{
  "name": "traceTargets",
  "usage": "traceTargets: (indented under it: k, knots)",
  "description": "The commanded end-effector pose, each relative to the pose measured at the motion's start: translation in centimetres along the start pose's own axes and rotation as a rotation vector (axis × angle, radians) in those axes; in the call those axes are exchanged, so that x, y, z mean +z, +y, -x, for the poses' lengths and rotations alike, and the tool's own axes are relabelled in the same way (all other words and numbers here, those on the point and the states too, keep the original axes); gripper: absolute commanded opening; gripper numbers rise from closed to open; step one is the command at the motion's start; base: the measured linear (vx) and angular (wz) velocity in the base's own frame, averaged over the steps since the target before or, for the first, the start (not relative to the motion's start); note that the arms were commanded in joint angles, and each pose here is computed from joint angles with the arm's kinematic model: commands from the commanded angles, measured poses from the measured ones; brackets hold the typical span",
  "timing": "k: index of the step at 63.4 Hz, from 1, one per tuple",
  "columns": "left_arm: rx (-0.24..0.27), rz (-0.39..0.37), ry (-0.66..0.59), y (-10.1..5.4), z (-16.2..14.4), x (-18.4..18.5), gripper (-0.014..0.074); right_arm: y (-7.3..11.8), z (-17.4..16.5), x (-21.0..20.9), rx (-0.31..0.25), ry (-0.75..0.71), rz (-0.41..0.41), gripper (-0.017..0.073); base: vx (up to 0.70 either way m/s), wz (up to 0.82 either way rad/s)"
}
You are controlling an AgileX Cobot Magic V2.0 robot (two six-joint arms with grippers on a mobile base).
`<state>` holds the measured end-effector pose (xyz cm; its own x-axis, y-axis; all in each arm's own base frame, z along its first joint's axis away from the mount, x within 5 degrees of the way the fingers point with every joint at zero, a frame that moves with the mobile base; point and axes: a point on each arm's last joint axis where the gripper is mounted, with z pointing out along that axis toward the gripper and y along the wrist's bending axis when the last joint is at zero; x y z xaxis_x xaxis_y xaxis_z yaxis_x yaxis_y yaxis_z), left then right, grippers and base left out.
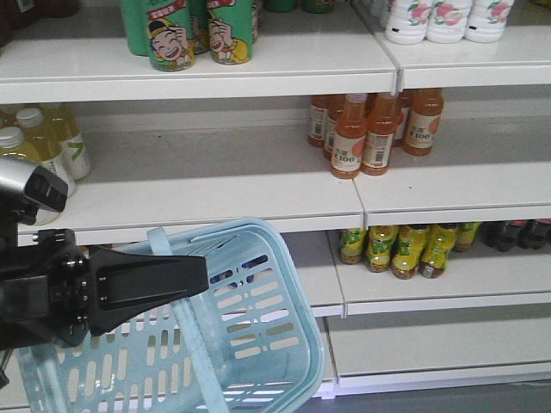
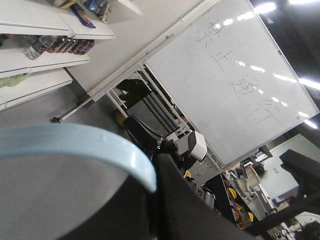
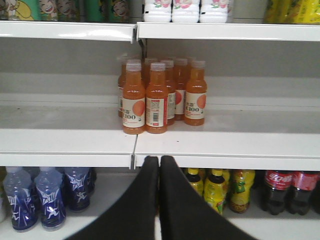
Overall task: Place coke in basket with both arms
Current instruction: 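Turn the base away from the shelf while holding the basket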
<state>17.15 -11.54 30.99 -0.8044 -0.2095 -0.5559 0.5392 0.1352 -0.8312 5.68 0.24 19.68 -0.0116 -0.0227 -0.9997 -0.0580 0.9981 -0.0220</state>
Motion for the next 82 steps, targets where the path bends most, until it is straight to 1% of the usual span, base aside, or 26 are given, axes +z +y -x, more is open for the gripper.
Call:
traceTargets:
  k: [1, 20, 57, 82]
  knots:
    - [0.018, -0.213, 0.013, -2.79, 0.18, -0.2, -0.0007, 0.16, 0.36, -0.12, -0.013, -0.076, 0.016, -0.0005, -0.04, -0.3]
    - [0.018, -0.213, 0.013, -2.79, 0.18, -0.2, -0.0007, 0.16, 0.36, -0.12, -0.013, -0.076, 0.016, -0.0005, -0.04, -0.37]
    - [0.018, -0.213, 0.013, -2.79, 0.18, -0.2, -0.0007, 0.16, 0.36, -0.12, -0.013, -0.076, 0.016, -0.0005, -0.04, -0.51]
    - [0.018, -0.213, 0.013, -2.79, 0.18, -0.2, -0.0007, 0.16, 0.36, -0.12, -0.013, -0.076, 0.016, -0.0005, -0.04, -0.42]
